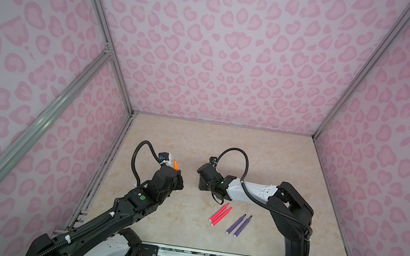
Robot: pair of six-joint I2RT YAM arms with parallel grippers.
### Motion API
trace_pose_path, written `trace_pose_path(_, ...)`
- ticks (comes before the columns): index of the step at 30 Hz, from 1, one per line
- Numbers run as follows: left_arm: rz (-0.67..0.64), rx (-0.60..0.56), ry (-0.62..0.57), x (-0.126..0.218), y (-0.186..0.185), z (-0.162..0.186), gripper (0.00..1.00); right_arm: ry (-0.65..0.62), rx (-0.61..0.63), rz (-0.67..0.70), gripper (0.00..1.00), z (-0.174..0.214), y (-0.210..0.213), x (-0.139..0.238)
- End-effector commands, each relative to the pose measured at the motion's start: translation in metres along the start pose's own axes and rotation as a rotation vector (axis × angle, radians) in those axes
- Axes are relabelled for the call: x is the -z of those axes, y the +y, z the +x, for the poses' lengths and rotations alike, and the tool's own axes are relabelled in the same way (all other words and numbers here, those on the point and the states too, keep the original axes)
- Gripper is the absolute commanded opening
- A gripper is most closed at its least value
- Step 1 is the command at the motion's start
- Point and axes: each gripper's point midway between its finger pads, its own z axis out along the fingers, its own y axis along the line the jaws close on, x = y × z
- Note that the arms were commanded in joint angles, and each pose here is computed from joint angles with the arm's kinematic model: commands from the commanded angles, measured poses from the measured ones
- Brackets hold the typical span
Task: Insert the pens into the pen caps
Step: 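Close the right gripper on the clear cap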
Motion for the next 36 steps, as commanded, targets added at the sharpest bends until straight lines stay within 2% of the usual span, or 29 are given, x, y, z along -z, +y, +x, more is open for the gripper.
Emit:
trace_pose_path(1, -0.004, 0.002, -0.006, -0.001, 0.0, -0.002, 0.03, 0.034, 0.047, 0.053, 0.53, 0.009, -0.01, -0.005)
trace_pose_path(16, -0.002, -0.001, 0.003, -0.003, -0.002, -0.001, 0.03, 0.077, 0.07, 0.073, 0.36, 0.02, -0.013, -0.013)
trace_pose_path(36, 0.004, -0.004, 0.009, -0.003, -0.003, 0.0, 0.03, 0.082, 0.081, 0.079, 0.22, 0.024, -0.015, -0.014)
